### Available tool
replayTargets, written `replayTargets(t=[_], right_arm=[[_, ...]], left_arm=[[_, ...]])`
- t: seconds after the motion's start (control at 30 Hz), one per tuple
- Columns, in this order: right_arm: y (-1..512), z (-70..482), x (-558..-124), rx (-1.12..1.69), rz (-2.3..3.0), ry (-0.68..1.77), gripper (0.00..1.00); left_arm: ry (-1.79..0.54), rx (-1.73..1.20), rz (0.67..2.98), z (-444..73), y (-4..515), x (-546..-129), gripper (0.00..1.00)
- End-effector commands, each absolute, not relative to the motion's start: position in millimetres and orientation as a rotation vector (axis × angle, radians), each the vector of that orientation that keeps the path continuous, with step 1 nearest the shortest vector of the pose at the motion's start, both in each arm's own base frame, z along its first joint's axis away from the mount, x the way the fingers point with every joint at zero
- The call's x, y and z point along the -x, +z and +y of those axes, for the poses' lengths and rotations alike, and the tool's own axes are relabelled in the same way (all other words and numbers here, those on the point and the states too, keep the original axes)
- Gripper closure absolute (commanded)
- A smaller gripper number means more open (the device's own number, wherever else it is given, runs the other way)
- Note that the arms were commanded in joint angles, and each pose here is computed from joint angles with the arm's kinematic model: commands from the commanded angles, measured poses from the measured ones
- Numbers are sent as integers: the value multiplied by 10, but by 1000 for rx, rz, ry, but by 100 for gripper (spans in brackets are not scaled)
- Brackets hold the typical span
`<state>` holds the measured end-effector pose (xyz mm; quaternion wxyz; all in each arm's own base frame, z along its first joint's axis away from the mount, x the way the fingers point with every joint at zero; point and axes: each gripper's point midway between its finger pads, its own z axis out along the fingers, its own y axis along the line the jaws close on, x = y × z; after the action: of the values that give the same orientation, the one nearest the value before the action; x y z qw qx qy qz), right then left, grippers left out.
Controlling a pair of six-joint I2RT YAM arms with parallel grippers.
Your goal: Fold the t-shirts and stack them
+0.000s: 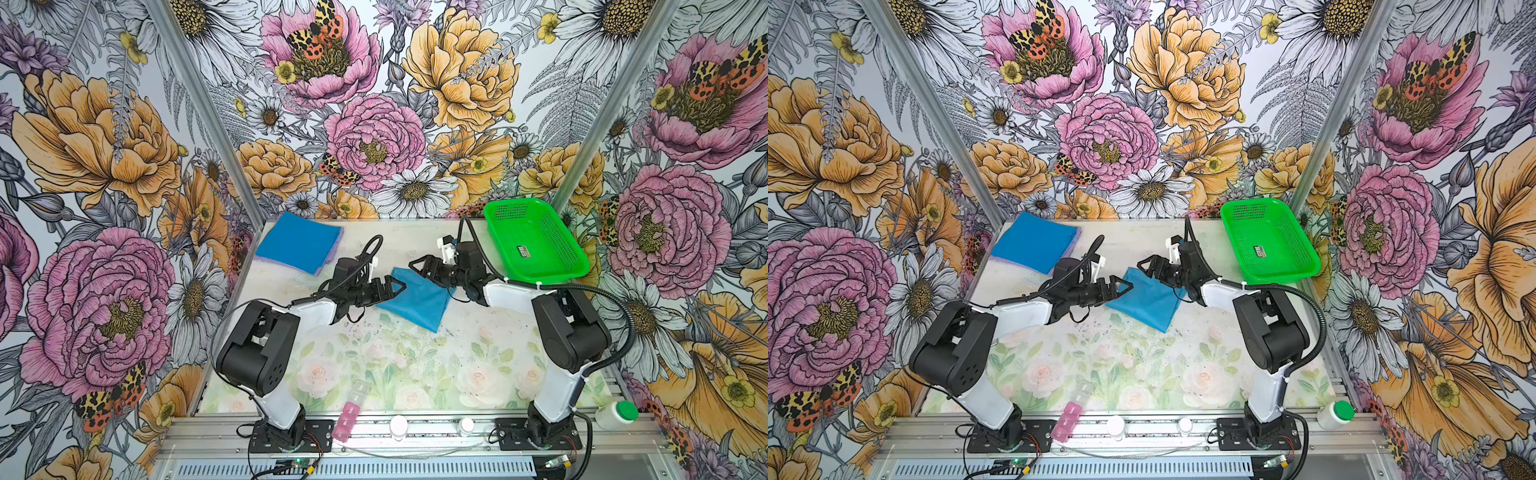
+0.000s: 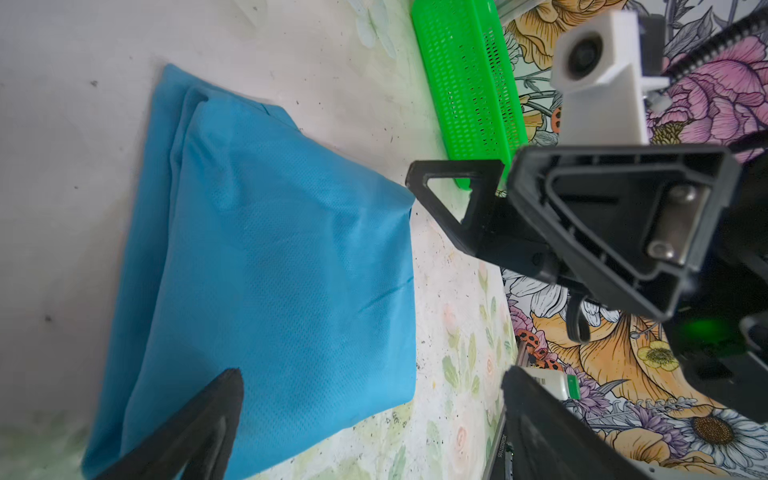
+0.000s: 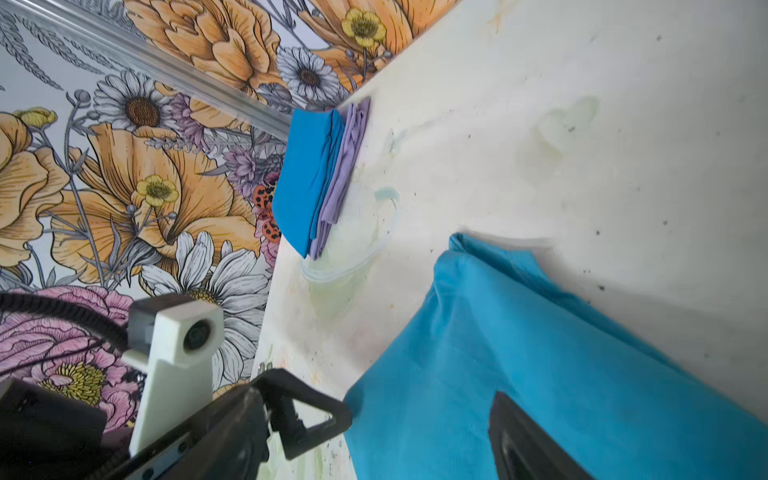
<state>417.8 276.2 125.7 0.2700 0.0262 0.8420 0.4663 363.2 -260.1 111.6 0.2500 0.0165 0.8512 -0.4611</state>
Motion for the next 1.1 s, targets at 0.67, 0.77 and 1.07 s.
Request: replayTargets(t=[0.67,0.77,1.07], right_arm=[[703,2731,-3173,119,2466,1140,15],[949,2906,-3148,221,2368,1258,15],[978,3430,-3326,364,2287,1417,16]], left_arm=[[-1334,81,2345,-2520,525,-3656,2],[-1336,82,2347,-2513,517,-3650,2],[-1331,98,2352,-2464,496,-3640,2]])
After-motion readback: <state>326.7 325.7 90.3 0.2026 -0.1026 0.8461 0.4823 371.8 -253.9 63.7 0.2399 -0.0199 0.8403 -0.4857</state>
